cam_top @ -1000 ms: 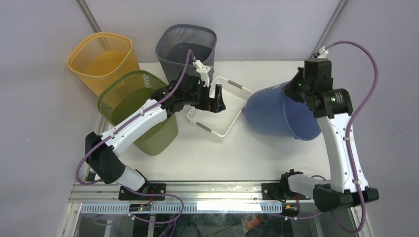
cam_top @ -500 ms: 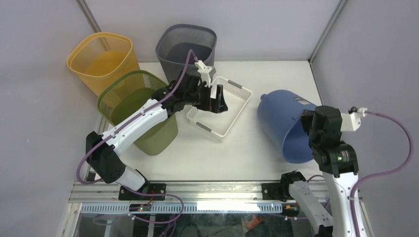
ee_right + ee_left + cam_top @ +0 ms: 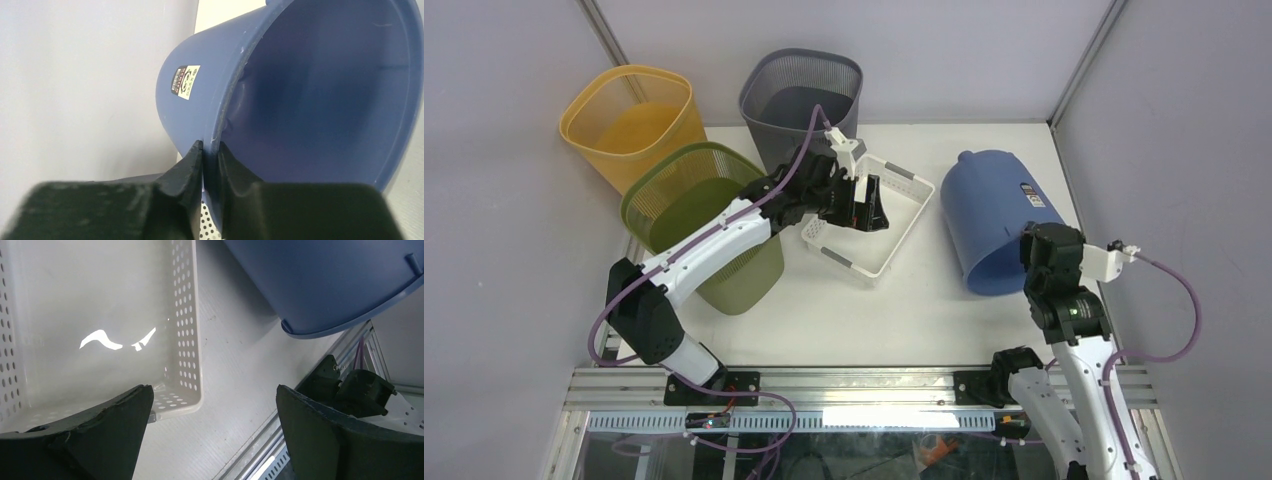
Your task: Turn the large container upside down
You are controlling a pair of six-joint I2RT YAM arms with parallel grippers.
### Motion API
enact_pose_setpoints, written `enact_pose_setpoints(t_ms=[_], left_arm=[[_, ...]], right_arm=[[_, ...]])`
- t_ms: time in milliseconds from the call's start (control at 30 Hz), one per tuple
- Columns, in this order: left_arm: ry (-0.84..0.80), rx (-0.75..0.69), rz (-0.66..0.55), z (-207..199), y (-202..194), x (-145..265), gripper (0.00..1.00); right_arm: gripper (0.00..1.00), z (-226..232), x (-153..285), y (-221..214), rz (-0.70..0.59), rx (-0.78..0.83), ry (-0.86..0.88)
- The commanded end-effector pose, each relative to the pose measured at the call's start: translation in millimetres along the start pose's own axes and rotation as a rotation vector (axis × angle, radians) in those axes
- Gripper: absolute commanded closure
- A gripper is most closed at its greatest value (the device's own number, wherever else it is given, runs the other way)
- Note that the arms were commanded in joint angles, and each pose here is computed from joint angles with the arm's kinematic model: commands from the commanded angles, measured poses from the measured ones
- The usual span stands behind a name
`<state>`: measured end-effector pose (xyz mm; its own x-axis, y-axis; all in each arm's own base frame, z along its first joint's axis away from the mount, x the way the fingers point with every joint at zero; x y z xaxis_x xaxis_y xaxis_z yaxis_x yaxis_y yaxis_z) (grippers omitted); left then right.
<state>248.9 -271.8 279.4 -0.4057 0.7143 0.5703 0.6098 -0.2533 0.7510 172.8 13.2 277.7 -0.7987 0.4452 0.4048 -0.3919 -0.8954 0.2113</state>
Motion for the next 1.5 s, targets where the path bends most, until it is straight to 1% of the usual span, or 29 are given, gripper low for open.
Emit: enact_pose_setpoints(t_ms=[0, 100, 167, 233, 333, 400, 467, 533, 600, 633, 700, 767, 867, 1000, 1067, 1100, 1167, 1233, 1367, 1467], left_arm=[[-0.043, -0.003, -0.051, -7.0, 7.6, 6.3, 0.01], [-0.044, 0.002, -0.043, -6.1, 5.1, 5.5, 0.01], [-0.044, 0.0, -0.042, -6.4, 3.8, 5.9, 0.01], [-0.041, 0.001, -0.04, -5.7, 2.6, 6.2, 0.01], [-0.041, 0.001, -0.035, -5.4, 0.9, 5.3, 0.01], [-0.042, 0.002, -0.031, -5.1, 0.2, 4.4, 0.01], [-0.045, 0.002, -0.027, -5.0, -0.4, 3.2, 0.01], [-0.046, 0.002, -0.024, -4.6, -0.8, 2.5, 0.01], [-0.046, -0.001, -0.024, -4.6, -1.3, 2.7, 0.01], [-0.046, -0.001, -0.023, -4.6, -1.9, 3.0, 0.01], [-0.044, -0.003, -0.024, -4.4, -2.7, 4.2, 0.01], [-0.044, -0.004, -0.024, -4.5, -3.6, 5.5, 0.01], [-0.041, -0.003, -0.021, -4.2, -6.1, 6.6, 0.01], [-0.039, -0.001, -0.017, -3.9, -8.4, 7.5, 0.01], [-0.038, 0.0, -0.015, -3.5, -9.5, 7.4, 0.01], [-0.036, 0.002, -0.013, -3.0, -9.9, 7.2, 0.01], [-0.036, 0.003, -0.008, -2.5, -11.0, 6.0, 0.01], [-0.036, 0.005, -0.002, -2.0, -11.7, 4.6, 0.01], [-0.036, 0.011, 0.005, -2.0, -13.0, 3.2, 0.01], [-0.039, 0.019, 0.012, -1.8, -14.9, 2.5, 0.01]], right_arm=[[0.79, -5.2, -15.2, -12.7, 0.02, 0.005, -0.038], [0.62, -2.6, -17.8, -17.1, 0.042, -0.002, -0.038], [0.53, -0.9, -17.0, -18.1, 0.056, -0.008, -0.031], [0.48, 0.7, -14.3, -17.2, 0.065, -0.019, -0.02], [0.48, 2.8, -8.1, -12.7, 0.066, -0.03, -0.005], [0.52, 3.6, -5.1, -9.9, 0.062, -0.037, 0.008], [0.59, 4.7, -2.9, -7.6, 0.058, -0.045, 0.034], [0.73, 3.9, -2.1, -6.9, 0.061, -0.059, 0.063], [0.9, 4.6, -0.9, -6.9, 0.07, -0.083, 0.097], [0.95, 5.9, 0.0, -6.8, 0.076, -0.095, 0.117], [0.99, 11.0, 1.0, -7.4, 0.087, -0.096, 0.165], [1.0, 15.2, 1.1, -8.3, 0.096, -0.098, 0.201], [1.0, 22.2, -1.3, -10.7, 0.101, -0.122, 0.306], [1.0, 28.0, -6.5, -7.4, 0.04, -0.257, 0.554], [1.0, 28.3, -9.5, -9.2, 0.04, -0.313, 0.638], [1.0, 27.9, -15.5, -7.5, -0.017, -0.281, 0.638], [1.0, 34.0, -22.8, -8.8, -0.052, -0.24, 0.652], [1.0, 37.8, -32.5, -14.1, -0.035, -0.259, 0.676], [1.0, 39.5, -61.8, -24.5, 0.024, -0.367, 0.729], [1.0, 48.1, -87.6, -30.6, 0.087, -0.427, 0.805]])
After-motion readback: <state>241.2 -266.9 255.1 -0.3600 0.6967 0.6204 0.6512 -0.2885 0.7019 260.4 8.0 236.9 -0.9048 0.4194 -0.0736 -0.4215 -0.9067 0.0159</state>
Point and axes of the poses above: each gripper's point midway between its finger pads, its own x axis back along the fingers, its own z axis along the line the jaws close on, y = z × x, the point moved 9 cm from there along x, back along the fingers, and after that the axes turned 13 degrees about -x, right-handed, at the moved point
